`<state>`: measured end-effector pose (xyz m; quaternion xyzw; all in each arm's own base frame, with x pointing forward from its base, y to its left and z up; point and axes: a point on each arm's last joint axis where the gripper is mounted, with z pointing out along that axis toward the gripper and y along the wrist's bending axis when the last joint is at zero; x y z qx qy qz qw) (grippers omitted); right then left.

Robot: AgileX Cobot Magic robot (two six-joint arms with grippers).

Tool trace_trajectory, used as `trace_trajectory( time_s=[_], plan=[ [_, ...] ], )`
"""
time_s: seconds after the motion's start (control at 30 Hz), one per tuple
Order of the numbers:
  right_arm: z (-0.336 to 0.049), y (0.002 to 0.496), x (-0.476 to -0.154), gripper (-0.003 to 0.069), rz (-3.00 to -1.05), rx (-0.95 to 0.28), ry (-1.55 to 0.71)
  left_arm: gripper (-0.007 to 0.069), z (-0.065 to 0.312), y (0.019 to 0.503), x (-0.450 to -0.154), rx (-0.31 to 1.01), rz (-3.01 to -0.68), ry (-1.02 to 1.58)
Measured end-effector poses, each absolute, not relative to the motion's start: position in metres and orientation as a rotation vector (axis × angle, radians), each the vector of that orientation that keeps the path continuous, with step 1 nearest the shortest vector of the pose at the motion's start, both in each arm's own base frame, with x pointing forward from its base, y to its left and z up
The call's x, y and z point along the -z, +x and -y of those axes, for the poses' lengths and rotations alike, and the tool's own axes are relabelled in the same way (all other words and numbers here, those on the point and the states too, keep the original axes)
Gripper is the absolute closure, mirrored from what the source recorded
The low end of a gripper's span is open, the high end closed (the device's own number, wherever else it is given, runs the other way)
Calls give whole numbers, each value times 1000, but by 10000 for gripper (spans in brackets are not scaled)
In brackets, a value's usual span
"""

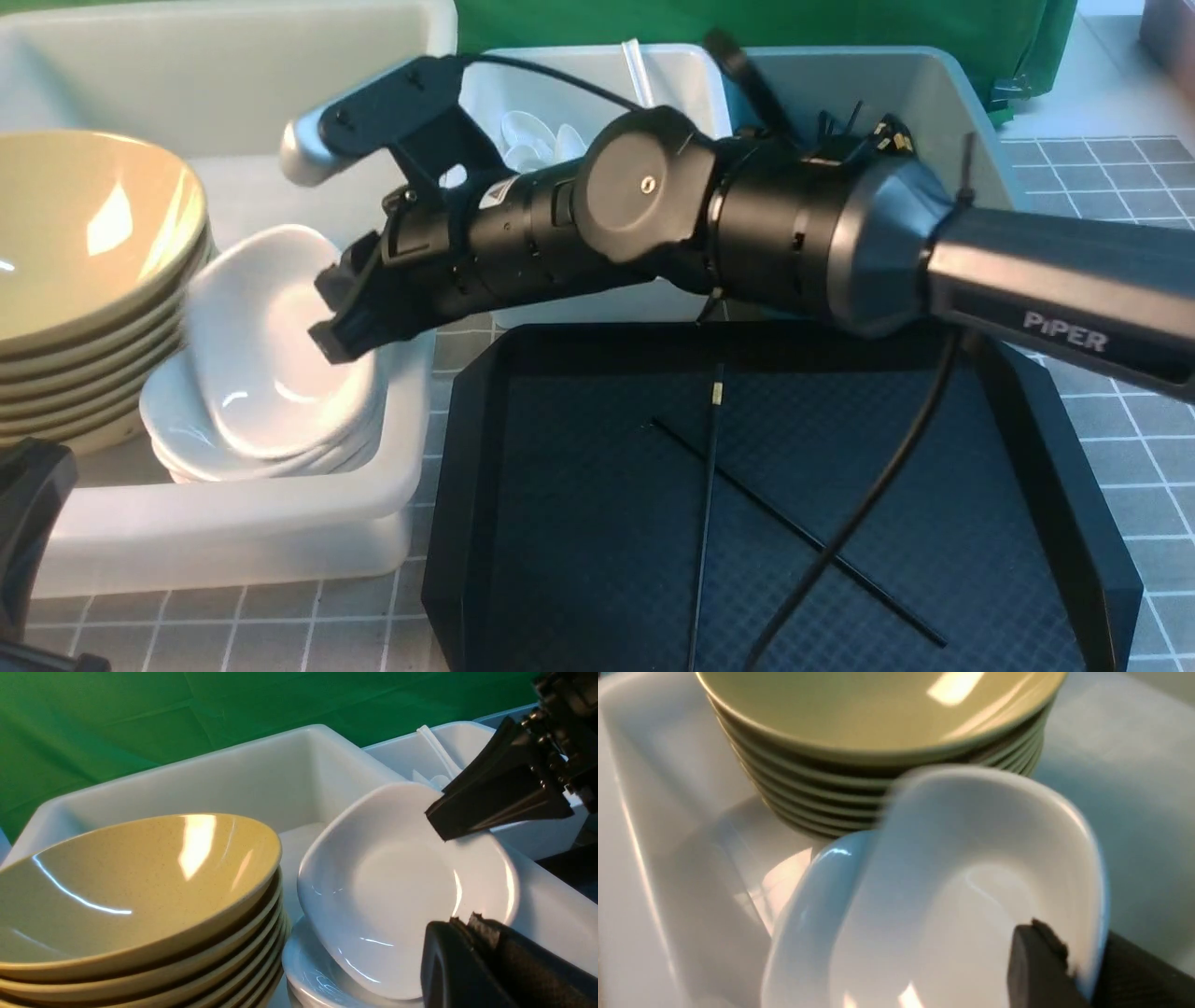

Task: On grey table put chopsticks spoon bowls plates into blue grey white boxes.
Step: 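Place the white bowl into the white bin on top of the stacked bowls with the right gripper, then grasp the chopsticks with the right gripper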

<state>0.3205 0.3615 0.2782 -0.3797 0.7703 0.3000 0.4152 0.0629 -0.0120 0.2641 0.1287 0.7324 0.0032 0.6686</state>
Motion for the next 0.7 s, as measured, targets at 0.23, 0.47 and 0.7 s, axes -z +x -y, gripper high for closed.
trace_trajectory(
  time_s=[0.23,0.47,0.7],
  plan=[
    [-304,313,-333,179,-1991,-716,-1110,634,12,63,-264,-7,-1655,291],
    [-203,306,-357,175,-2334,-267,-1009,634,12,63,-264,11,-1655,274],
    [-171,292,-223,210,-2676,-130,-970,634,12,63,-264,17,-1655,268]
  ],
)
